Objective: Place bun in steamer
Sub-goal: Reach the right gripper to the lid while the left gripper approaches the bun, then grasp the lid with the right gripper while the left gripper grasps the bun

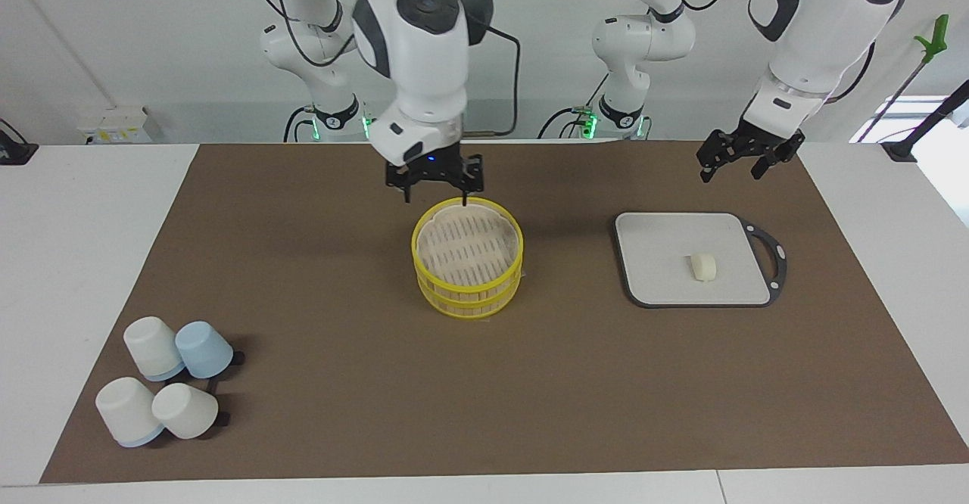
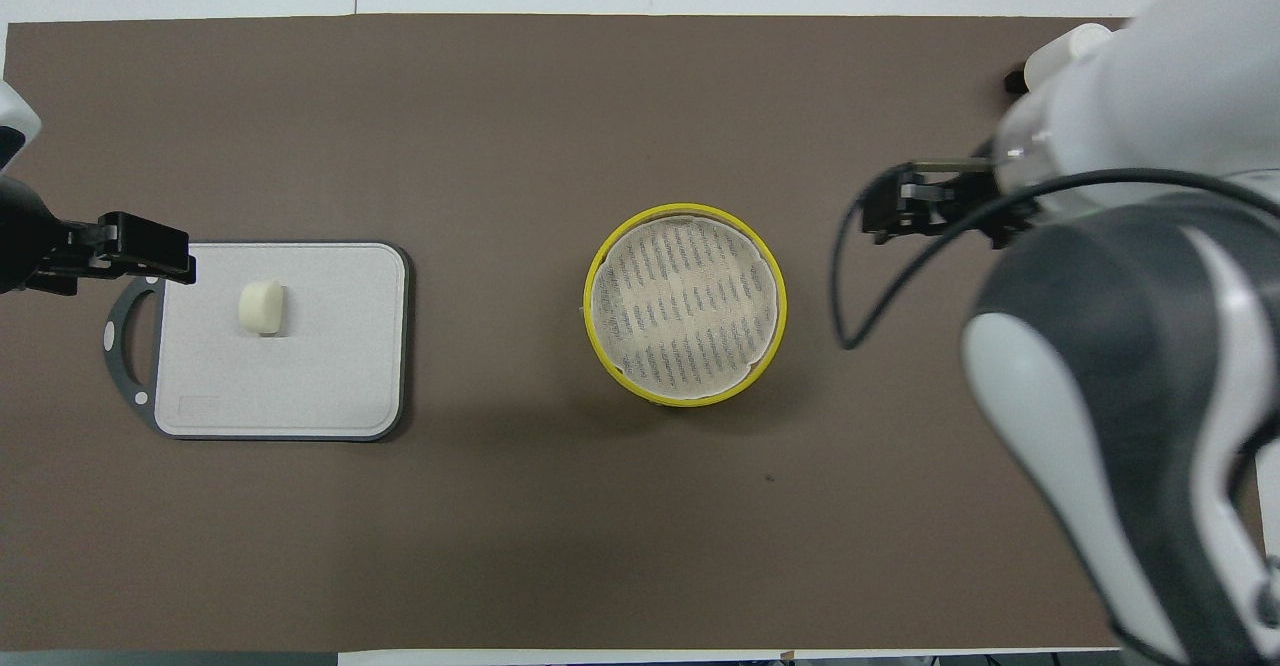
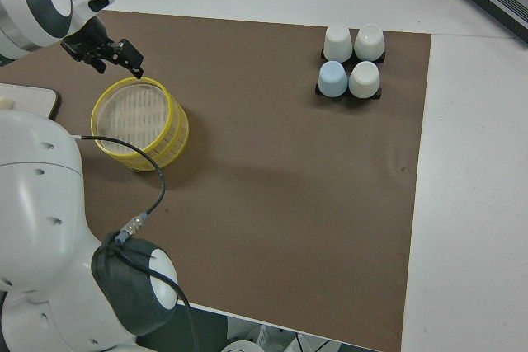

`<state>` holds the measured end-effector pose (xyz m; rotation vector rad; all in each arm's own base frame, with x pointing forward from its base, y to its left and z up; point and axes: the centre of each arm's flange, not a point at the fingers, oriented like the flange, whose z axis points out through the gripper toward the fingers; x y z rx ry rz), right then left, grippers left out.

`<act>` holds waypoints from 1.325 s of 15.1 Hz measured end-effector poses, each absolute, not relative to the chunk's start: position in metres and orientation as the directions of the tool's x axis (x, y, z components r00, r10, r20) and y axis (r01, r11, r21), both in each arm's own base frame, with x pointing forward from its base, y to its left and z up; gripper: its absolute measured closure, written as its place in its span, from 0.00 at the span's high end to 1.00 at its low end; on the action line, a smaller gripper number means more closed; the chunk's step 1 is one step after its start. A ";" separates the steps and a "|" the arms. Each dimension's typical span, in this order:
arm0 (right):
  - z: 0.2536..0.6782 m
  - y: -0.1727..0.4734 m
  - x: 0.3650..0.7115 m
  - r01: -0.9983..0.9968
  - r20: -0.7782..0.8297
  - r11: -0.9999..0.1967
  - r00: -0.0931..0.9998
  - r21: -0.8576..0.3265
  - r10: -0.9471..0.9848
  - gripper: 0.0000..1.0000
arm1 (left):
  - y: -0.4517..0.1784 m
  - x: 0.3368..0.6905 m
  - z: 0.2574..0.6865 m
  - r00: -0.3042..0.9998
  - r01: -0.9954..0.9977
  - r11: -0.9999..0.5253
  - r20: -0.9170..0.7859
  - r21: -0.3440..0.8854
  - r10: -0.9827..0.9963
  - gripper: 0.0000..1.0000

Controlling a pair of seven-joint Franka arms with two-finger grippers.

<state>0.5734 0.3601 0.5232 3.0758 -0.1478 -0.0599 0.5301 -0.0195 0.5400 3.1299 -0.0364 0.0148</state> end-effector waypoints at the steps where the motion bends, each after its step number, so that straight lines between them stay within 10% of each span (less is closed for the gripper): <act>1: 0.504 0.380 0.572 -0.089 -0.044 -0.993 0.995 0.075 -0.093 1.00 | -0.004 0.528 0.515 0.999 -0.037 -0.999 0.015 0.011 -0.037 1.00; 7: 0.456 0.430 0.584 -0.074 0.039 -0.997 0.997 0.012 -0.073 1.00 | 0.027 0.535 0.388 0.995 -0.095 -0.995 0.039 0.004 -0.094 1.00; 16: 0.409 0.454 0.554 -0.020 0.034 -1.000 0.999 -0.004 -0.020 1.00 | 0.020 0.555 0.327 0.982 -0.171 -0.985 0.076 -0.004 -0.171 0.98; 20: 0.402 0.454 0.541 0.048 0.034 -0.999 0.998 -0.005 0.047 0.97 | 0.018 0.555 0.317 0.982 -0.176 -0.984 0.069 -0.002 -0.176 0.73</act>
